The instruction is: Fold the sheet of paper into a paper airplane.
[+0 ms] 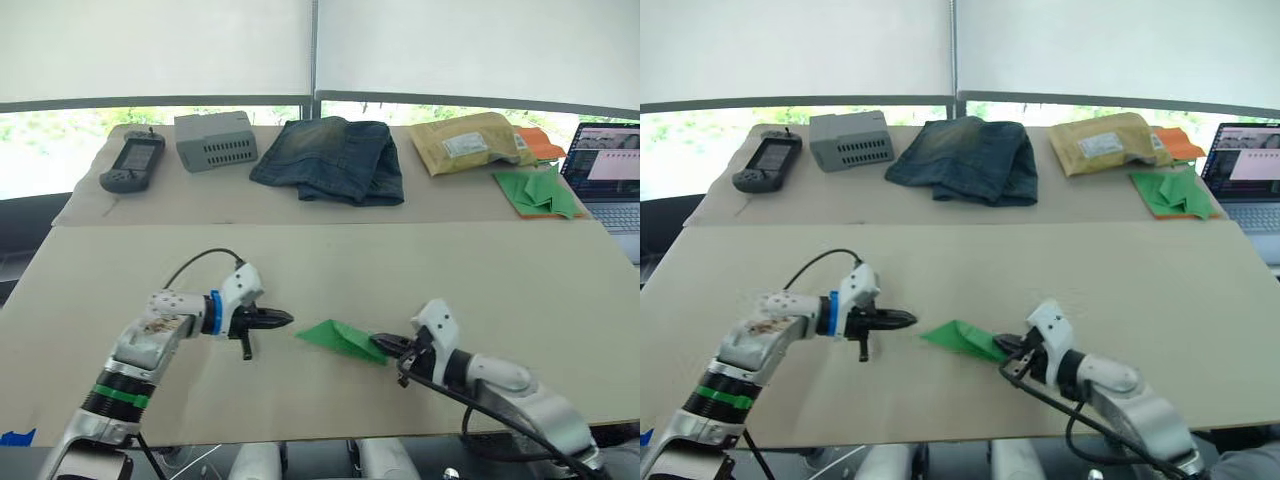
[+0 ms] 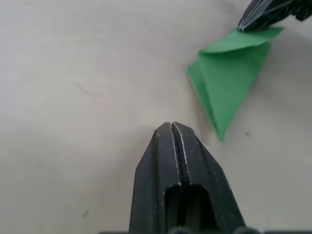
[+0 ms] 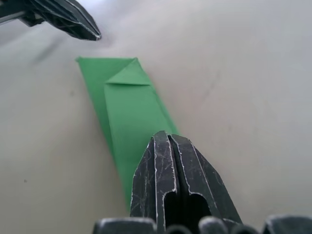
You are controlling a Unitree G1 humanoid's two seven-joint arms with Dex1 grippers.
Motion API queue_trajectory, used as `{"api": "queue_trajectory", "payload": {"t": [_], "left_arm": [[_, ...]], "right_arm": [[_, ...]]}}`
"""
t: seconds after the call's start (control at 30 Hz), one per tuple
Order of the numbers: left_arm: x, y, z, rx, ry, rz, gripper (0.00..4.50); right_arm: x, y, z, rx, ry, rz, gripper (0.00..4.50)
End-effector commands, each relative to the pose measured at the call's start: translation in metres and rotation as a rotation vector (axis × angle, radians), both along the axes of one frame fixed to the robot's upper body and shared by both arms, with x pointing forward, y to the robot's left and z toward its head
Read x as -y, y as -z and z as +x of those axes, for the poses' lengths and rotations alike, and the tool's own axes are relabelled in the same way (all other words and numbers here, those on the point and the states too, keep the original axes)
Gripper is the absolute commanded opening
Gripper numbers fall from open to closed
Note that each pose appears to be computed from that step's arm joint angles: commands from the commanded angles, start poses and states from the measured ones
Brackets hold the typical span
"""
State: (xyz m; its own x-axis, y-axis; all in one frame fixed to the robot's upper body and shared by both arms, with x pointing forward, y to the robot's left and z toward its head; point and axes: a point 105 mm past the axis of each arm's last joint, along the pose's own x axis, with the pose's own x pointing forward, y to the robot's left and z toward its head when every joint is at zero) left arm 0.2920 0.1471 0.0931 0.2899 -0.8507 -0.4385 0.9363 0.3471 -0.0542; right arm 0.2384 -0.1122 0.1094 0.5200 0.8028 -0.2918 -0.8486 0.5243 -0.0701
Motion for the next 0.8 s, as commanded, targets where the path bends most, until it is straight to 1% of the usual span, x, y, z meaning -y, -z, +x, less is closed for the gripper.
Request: {"api": "queue_trajectory", "payload": {"t": [0.03,0.1,0.17,0.23,0.33,0.47,0.57,0.67,0.73,0.8], "left_arm": [[-0.011,-0.009,-0.016,-0.026,0.072,-0.001,0.0],[-0.015,-0.009,-0.023,-0.048,0.088,-0.005,0.0],[-0.016,-0.012,-0.026,-0.05,0.086,-0.021,0.0],[-0.015,-0.016,-0.029,-0.045,0.086,-0.044,0.0],[-0.013,-0.021,-0.035,-0.045,0.088,-0.075,0.0],[-0.012,-0.02,-0.041,-0.046,0.075,-0.076,0.0],[-0.013,-0.018,-0.041,-0.043,0.056,-0.069,0.0],[-0.009,-0.017,-0.042,-0.042,0.057,-0.077,0.0],[-0.005,-0.016,-0.042,-0.043,0.06,-0.081,0.0],[0.0,-0.011,-0.042,-0.052,0.057,-0.089,0.0]], "right_arm": [[-0.017,-0.027,-0.022,0.082,-0.178,-0.022,0.02],[-0.019,-0.017,-0.025,0.047,-0.186,-0.07,0.02],[-0.021,-0.01,-0.022,0.032,-0.168,-0.085,0.02],[-0.027,-0.01,-0.016,0.048,-0.151,-0.098,0.02],[-0.03,-0.003,-0.008,0.062,-0.146,-0.163,0.02],[-0.029,-0.006,0.006,0.09,-0.099,-0.162,0.02],[-0.019,-0.012,0.024,0.131,-0.058,-0.215,0.02],[-0.006,-0.012,0.044,0.149,-0.012,-0.279,0.02],[-0.001,-0.013,0.057,0.176,-0.001,-0.307,0.02],[-0.003,-0.02,0.068,0.218,-0.023,-0.315,0.02]]}}
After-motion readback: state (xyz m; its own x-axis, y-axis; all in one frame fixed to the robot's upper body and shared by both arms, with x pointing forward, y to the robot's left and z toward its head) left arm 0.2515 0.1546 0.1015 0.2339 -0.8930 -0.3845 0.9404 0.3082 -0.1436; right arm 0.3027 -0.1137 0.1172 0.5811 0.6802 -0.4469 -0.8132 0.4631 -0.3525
